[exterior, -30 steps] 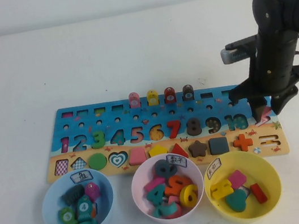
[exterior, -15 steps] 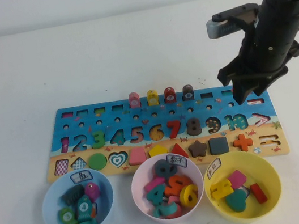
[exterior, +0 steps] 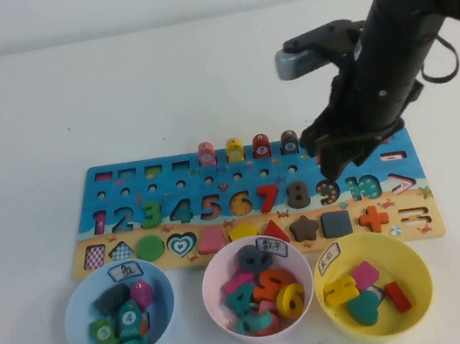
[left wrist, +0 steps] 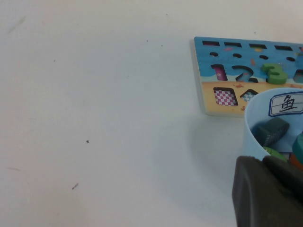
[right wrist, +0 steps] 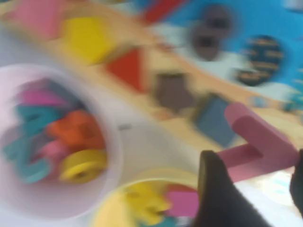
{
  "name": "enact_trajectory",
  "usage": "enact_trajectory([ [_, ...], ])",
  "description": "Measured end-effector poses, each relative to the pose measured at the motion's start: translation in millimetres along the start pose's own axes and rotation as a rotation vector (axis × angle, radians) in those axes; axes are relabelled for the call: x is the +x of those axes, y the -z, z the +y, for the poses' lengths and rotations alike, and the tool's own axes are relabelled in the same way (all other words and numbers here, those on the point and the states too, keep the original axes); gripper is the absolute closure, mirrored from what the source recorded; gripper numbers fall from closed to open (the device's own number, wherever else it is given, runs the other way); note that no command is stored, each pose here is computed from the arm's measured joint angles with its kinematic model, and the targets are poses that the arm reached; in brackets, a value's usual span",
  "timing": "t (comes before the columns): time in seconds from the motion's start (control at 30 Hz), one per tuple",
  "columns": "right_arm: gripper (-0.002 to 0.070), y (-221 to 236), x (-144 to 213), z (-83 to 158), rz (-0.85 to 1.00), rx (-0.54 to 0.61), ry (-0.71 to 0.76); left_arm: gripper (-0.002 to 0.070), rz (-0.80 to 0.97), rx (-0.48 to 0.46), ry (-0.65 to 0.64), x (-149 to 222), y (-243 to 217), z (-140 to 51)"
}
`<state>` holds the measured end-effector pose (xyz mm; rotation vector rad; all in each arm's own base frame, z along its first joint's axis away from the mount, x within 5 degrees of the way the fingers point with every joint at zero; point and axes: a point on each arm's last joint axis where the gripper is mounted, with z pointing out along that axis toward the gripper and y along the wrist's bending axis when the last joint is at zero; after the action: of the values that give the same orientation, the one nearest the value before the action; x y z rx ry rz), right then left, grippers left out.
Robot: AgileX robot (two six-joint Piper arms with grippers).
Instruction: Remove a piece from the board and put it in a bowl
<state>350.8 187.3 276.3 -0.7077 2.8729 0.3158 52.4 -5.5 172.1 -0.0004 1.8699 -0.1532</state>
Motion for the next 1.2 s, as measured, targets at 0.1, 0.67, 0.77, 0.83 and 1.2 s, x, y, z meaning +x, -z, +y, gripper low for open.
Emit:
enact_trajectory([
  [0.1,0.0396,2,4,37,-0.003,-0.02,0.125,0.068,0.0,0.0,0.0,0,0,0.0],
  [0.67,0.0396,-26,50,81,0.147,0.098,0.323,0.068,0.0,0.0,0.0,0,0,0.0],
  [0.77,0.0396,-32,71,69,0.211,0.13,0.314,0.068,0.0,0.0,0.0,0,0,0.0],
  [0.83,0.0396,-38,84,63,0.257,0.153,0.311,0.068,0.0,0.0,0.0,0,0,0.0],
  [1.2,0.0264,-47,84,62,0.178,0.146,0.261,0.068,0.0,0.0,0.0,0,0,0.0],
])
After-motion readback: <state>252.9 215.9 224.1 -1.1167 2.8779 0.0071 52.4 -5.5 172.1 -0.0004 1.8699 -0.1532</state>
